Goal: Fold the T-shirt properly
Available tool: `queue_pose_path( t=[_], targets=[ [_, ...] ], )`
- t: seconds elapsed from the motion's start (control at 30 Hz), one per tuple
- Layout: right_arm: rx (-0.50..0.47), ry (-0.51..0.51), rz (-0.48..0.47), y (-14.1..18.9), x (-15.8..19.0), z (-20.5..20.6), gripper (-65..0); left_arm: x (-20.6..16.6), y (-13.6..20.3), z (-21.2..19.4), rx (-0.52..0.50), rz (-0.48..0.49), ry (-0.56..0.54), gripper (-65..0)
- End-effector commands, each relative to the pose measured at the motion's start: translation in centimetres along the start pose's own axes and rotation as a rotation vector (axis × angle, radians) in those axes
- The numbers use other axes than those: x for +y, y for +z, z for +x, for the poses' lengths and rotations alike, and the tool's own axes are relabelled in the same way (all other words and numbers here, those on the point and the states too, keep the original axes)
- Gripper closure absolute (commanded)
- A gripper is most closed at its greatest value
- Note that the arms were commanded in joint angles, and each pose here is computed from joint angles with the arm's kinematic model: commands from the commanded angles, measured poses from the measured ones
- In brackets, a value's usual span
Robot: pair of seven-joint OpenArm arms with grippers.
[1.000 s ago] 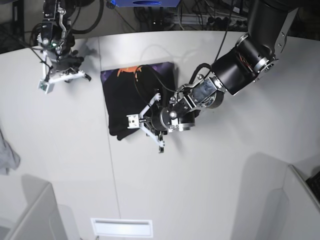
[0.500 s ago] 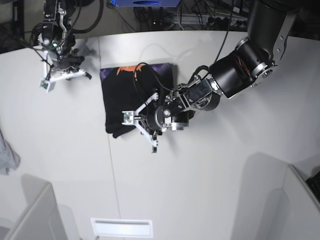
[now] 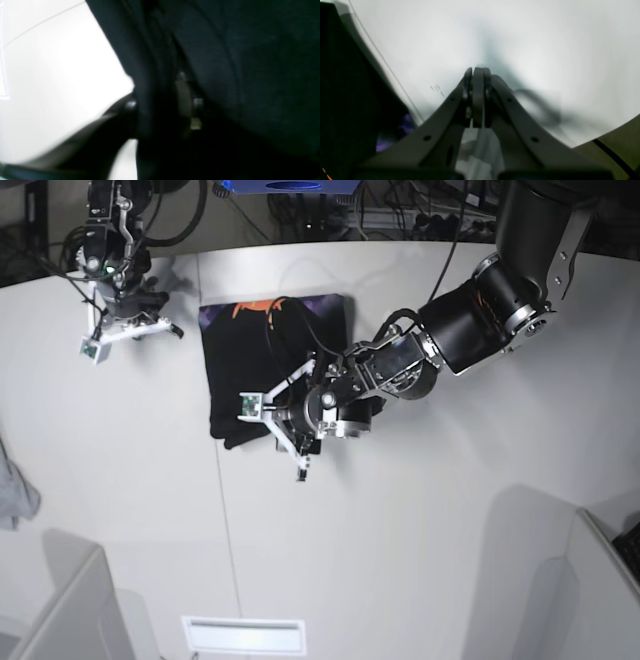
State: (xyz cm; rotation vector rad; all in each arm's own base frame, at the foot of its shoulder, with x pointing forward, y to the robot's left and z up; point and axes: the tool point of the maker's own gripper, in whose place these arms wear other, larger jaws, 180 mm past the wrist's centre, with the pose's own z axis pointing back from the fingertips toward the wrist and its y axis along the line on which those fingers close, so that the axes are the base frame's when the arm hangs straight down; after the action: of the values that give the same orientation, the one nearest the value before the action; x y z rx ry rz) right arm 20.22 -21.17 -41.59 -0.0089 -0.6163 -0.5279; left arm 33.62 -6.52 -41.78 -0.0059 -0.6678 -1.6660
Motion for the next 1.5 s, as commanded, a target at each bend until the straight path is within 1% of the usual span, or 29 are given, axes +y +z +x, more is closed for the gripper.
queue_pose_path(
  t=[0.0,0.03,0.13,0.23,0.3,0.4,0.57,0.63,0.7,0.8,0.83,0.9,0.93,1.03,1.07,1.17,1.3,1.4,1.47],
  targets=[
    [-0.039,0.011,0.009,0.3,0.2,1.1,0.0,1.0,0.4,0.1,0.007,0.011,-0.014,-32.9],
    [-0.039,0.011,0.009,0.3,0.2,1.1,0.0,1.1,0.5,0.1,0.007,0.013,-0.014,-37.2],
    [-0.036,0.012,0.009,0.3,0.2,0.9,0.0,2.3,0.8,0.3,0.005,0.033,-0.022,-44.6],
    [-0.036,0.012,0.009,0.3,0.2,0.9,0.0,3.1,1.1,0.6,0.002,0.048,-0.029,-47.7],
    [-0.036,0.012,0.009,0.3,0.2,0.9,0.0,4.3,1.7,1.3,-0.019,0.075,-0.028,-47.7],
    [-0.037,0.009,0.013,0.3,0.3,1.0,0.0,5.8,2.8,2.3,-0.064,0.121,0.005,-47.7],
    [-0.024,0.036,0.039,0.3,1.4,0.4,0.0,8.3,4.8,3.9,-0.128,0.193,0.03,-47.6],
    [-0.02,0.041,0.046,0.3,1.8,0.2,0.0,9.5,6.2,4.8,-0.167,0.234,0.046,-47.4],
    [-0.019,0.044,0.051,0.3,2.0,0.1,0.0,10.2,7.4,5.4,-0.212,0.27,0.084,-47.2],
    [-0.023,0.048,0.051,0.4,2.0,0.3,0.0,11.1,9.9,5.1,-0.278,0.348,0.186,-46.4],
    [-0.024,0.05,0.05,0.4,1.9,0.3,0.0,11.1,10.7,4.8,-0.298,0.37,0.218,-43.9],
    [-0.026,0.051,0.05,0.4,1.9,0.4,0.0,10.7,12.0,4.5,-0.327,0.4,0.259,-34.4],
    [-0.028,0.056,0.051,0.4,1.9,0.5,0.0,10.6,12.6,4.2,-0.335,0.415,0.274,-28.6],
    [-0.032,0.103,0.075,0.4,2.0,0.7,0.0,9.0,14.0,1.8,-0.316,0.439,0.302,-6.4],
    [-0.039,0.114,0.084,0.4,2.2,0.7,0.0,8.3,14.3,1.4,-0.314,0.441,0.311,0.0],
    [-0.083,0.154,0.109,0.8,2.1,0.7,0.0,6.5,15.1,-1.5,-0.268,0.45,0.356,0.0],
    [-0.156,0.21,0.132,1.4,1.6,0.8,0.0,4.5,15.9,-5.0,-0.216,0.466,0.444,0.0],
    [-0.199,0.259,0.111,1.9,0.9,0.9,0.0,2.4,16.6,-6.6,-0.258,0.477,0.501,0.0],
    [-0.234,0.319,0.095,2.7,0.5,1.0,0.0,0.2,17.0,-7.2,-0.322,0.482,0.542,0.0]
  ],
)
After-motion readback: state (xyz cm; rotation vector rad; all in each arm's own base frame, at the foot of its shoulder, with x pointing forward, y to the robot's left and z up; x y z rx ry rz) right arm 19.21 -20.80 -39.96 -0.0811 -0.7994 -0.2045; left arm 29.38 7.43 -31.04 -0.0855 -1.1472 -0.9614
